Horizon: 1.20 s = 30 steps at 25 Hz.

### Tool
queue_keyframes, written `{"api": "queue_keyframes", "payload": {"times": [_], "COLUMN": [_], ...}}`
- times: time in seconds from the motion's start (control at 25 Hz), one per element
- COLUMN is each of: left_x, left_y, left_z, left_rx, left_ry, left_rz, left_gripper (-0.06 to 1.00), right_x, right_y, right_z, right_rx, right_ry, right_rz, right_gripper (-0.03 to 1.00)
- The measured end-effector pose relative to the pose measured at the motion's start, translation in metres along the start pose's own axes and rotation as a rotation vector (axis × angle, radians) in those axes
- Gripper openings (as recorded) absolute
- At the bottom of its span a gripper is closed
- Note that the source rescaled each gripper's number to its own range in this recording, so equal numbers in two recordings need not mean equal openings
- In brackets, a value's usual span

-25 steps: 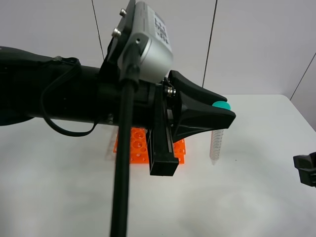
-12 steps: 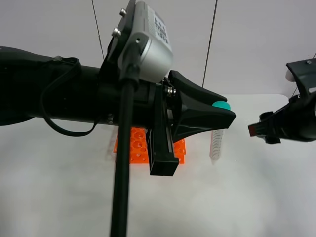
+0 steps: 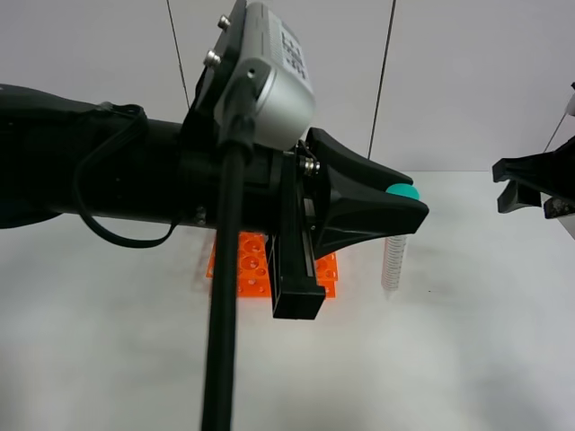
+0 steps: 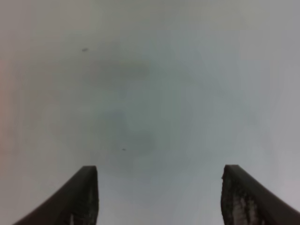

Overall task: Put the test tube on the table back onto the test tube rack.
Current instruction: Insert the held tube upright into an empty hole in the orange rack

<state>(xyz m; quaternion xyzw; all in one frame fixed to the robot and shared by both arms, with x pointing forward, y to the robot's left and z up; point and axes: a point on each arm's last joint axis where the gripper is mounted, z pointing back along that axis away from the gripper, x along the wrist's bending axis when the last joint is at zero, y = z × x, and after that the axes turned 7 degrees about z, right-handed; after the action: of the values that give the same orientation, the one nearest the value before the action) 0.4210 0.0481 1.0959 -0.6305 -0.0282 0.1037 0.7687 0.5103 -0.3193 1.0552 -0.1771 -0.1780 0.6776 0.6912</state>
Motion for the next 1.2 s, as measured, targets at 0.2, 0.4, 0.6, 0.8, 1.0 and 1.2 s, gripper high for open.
{"api": "queue_keyframes", "payload": {"times": [0.2,0.4,0.6,0.8,1.0,1.2], "left_x": [0.0,0.0,0.0,0.0,0.0,0.0], "left_y": [0.0,0.0,0.0,0.0,0.0,0.0], "left_z": [0.0,0.0,0.0,0.0,0.0,0.0], "left_rx": [0.0,0.001,0.001,0.001,0.001,0.0], "left_ry": [-0.002,-0.003,-0.004,-0.004,-0.004,-0.004], "left_rz": [0.0,0.0,0.0,0.0,0.0,0.001], "left_gripper": [0.0,0.0,0.0,0.0,0.0,0.0], "right_x": [-0.006,-0.006,-0.005,-0.001,0.003,0.005], "right_y": [0.002,0.004,0.01,0.032,0.053,0.074], "right_z": [-0.001,0.0,0.021,0.05,0.091,0.135], "right_rx": [0.03,0.046,0.038,0.143,0.116,-0.051], "right_ry": [0.015,0.013,0.013,-0.002,-0.002,0.035], "right_rz": [0.02,0.025,0.028,0.03,0.035,0.048], "right_gripper": [0.61,0.61,0.61,0.61,0.61,0.61]}}
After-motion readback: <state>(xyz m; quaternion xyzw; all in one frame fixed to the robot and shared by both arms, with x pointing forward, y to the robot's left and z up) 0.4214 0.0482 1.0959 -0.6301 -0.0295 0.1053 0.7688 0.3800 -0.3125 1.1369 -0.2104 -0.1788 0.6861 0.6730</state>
